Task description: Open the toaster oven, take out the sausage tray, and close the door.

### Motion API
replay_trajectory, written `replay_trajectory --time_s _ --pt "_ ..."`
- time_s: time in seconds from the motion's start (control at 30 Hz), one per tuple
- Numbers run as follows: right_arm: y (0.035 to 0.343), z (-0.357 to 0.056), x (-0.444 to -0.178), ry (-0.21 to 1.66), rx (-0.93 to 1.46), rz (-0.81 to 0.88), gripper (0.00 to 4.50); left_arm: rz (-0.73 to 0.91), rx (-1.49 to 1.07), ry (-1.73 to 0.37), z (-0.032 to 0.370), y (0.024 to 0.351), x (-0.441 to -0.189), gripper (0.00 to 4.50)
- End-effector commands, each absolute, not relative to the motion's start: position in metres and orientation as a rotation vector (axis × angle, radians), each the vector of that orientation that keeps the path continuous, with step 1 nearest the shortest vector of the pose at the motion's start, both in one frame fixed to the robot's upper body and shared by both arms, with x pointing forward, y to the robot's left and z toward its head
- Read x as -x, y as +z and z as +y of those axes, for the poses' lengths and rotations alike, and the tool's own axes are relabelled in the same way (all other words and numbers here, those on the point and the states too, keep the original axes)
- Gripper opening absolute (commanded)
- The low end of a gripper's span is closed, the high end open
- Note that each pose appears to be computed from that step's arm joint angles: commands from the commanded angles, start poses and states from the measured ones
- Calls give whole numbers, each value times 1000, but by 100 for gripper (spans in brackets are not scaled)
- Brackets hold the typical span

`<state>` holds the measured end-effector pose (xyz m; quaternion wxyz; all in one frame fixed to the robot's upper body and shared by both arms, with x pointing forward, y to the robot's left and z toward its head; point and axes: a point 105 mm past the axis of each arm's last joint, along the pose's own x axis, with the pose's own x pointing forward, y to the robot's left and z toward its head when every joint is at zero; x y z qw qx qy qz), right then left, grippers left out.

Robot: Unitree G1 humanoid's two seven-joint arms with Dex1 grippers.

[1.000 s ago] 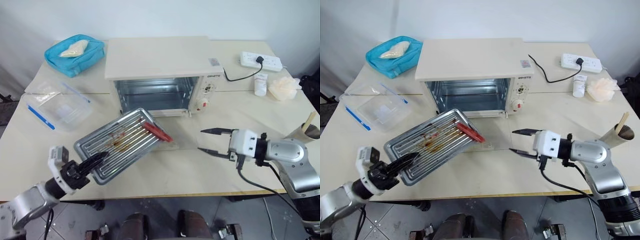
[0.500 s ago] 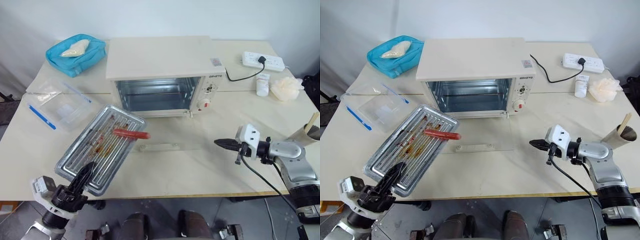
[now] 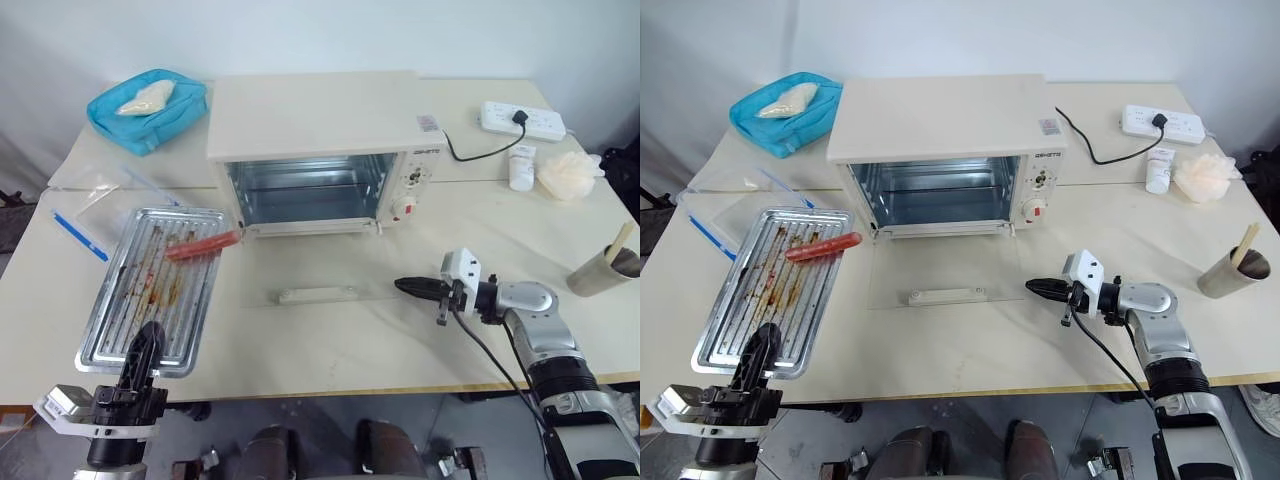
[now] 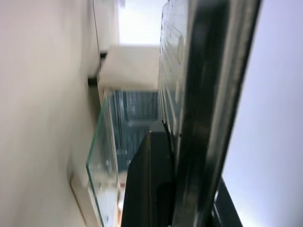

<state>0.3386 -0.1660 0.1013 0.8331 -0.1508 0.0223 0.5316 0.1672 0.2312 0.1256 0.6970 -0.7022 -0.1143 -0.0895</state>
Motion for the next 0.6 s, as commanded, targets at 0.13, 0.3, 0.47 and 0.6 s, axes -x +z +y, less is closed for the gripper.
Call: replay_trajectory --time_s 0.13,0.3,0.47,0.6 --pt "133 -158 -337 1158 208 -79 4 -408 1605 -185 234 148 -170 0" --pt "162 -152 -334 1168 107 -160 4 -468 1612 -156 240 153 -169 0" --pt "187 -147 -334 1171 31 -207 4 -510 1609 -124 244 157 -165 0" --pt "237 -135 -349 1137 -117 -346 4 -499 1607 -117 240 157 -159 0"
